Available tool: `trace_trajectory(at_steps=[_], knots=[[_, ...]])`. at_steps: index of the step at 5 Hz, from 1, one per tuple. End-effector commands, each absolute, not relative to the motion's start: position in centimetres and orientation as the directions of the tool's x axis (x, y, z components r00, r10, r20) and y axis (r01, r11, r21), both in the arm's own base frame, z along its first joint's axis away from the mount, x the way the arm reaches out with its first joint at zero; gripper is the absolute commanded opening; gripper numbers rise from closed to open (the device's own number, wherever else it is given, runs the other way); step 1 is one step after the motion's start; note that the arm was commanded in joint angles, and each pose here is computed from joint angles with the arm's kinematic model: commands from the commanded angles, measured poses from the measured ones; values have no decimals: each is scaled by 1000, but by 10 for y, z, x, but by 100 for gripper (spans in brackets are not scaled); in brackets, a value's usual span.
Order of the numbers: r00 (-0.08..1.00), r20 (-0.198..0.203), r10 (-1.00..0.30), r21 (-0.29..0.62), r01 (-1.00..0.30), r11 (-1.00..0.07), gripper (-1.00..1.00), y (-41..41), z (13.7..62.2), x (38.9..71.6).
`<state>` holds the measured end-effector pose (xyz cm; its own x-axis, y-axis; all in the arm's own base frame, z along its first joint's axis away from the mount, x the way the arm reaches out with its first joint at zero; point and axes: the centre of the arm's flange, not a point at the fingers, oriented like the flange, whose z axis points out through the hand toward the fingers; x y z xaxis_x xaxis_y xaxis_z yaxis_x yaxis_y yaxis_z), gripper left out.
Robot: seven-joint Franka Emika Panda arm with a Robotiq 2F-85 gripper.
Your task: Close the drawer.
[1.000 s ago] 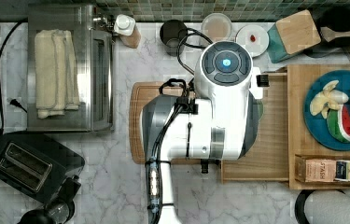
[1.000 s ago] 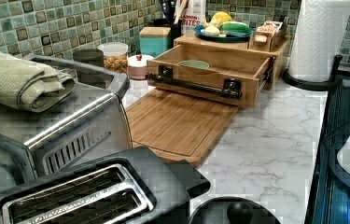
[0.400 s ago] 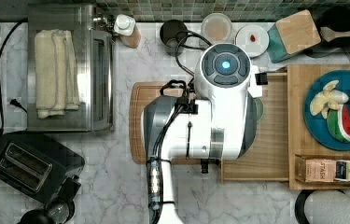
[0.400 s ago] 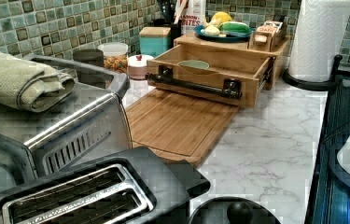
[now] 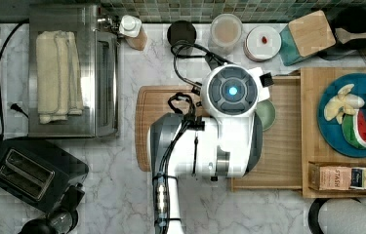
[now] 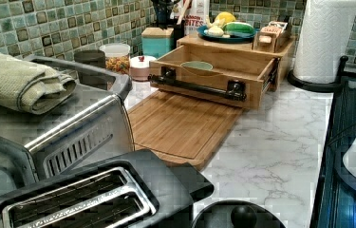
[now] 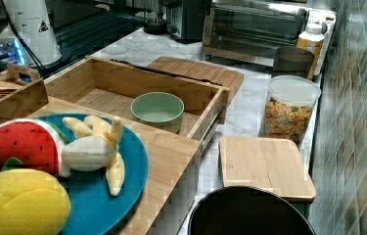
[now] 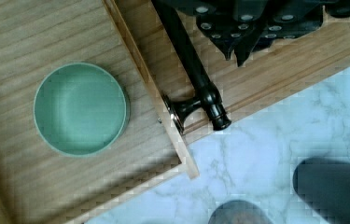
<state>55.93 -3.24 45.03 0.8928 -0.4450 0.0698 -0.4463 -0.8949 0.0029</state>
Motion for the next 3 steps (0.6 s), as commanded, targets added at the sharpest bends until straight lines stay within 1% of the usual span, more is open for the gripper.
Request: trace_trajectory(at_steps=[1,2,3], knots=[[976,78,-203,-38,-200,-979,-100,88,433,527],[995,44,-85,-8,-85,-996,-100,87,407,529],[998,66,-3,50,-6,-999,-100,82,375,527]])
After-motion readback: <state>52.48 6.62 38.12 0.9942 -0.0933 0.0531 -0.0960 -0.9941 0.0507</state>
